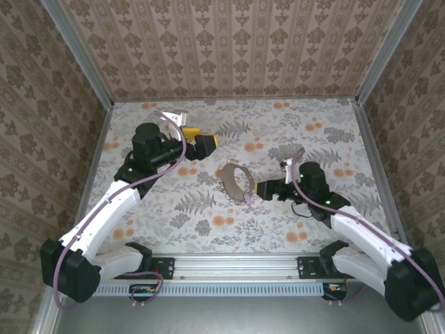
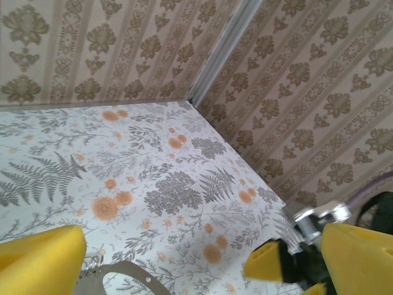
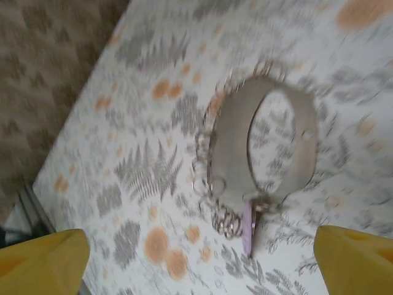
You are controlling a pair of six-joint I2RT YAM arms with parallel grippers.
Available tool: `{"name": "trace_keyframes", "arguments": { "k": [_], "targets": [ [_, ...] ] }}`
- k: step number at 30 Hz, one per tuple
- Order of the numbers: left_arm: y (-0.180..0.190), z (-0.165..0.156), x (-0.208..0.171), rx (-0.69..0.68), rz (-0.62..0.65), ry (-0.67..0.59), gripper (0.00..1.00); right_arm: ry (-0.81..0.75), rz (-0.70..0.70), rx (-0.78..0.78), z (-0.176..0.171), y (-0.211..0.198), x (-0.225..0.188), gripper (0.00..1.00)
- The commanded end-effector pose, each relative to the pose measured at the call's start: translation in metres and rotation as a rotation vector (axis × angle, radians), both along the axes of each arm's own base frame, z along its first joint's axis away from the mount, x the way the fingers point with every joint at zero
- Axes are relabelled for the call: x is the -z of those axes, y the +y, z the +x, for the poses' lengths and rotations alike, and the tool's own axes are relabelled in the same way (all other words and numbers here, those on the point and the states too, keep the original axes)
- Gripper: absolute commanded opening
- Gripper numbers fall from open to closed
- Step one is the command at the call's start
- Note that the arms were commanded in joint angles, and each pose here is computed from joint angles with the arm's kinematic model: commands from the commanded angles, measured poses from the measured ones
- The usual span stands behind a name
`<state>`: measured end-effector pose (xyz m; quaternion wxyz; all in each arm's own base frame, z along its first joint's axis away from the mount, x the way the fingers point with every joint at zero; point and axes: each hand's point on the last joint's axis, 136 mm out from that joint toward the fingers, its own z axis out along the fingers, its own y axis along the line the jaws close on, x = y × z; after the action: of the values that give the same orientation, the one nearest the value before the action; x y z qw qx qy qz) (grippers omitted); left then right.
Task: Put the keys on the keyring
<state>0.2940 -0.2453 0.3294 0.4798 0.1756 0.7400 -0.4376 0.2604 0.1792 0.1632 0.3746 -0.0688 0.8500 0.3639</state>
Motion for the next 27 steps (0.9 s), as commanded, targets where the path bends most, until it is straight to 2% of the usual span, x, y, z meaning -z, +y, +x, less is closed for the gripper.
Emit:
{"name": "trace_keyframes", "arguments": {
  "k": [1,5,7,9,10,12,15,19,23,27],
  "targets": [
    [0.026,0.006,0.011,-0.138,0.083,-0.007,1.0,-0.027,-0.089,0.149,0.01,-0.034,-0.024,1.0],
    [0.078,0.02,0.026,-0.427,0.186,-0.063,1.0,-0.1,-0.202,0.391,0.041,-0.081,-0.057,1.0],
    [0.106,0.024,0.026,-0.568,0.224,-0.159,1.0,-0.126,-0.277,0.554,0.057,-0.112,-0.065,1.0],
    [0.133,0.024,0.03,-0.702,0.275,-0.235,1.0,-0.16,-0.362,0.718,0.067,-0.143,-0.069,1.0],
    [0.148,0.023,0.034,-0.767,0.338,-0.269,1.0,-0.186,-0.413,0.789,0.071,-0.158,-0.069,1.0],
    [0.187,0.024,0.045,-0.904,0.425,-0.267,1.0,-0.211,-0.498,0.864,0.077,-0.178,-0.064,1.0],
    [0.224,0.02,0.066,-1.002,0.54,-0.253,1.0,-0.186,-0.597,0.931,0.083,-0.202,-0.047,1.0],
    [0.264,0.02,0.113,-1.1,0.573,-0.179,1.0,-0.167,-0.676,0.946,0.09,-0.216,-0.018,1.0],
    [0.269,0.036,0.146,-1.092,0.602,-0.161,1.0,-0.205,-0.718,0.936,0.099,-0.22,0.009,1.0],
    [0.264,0.054,0.172,-1.038,0.643,-0.188,1.0,-0.306,-0.658,0.884,0.108,-0.21,0.028,1.0]
  ]
}}
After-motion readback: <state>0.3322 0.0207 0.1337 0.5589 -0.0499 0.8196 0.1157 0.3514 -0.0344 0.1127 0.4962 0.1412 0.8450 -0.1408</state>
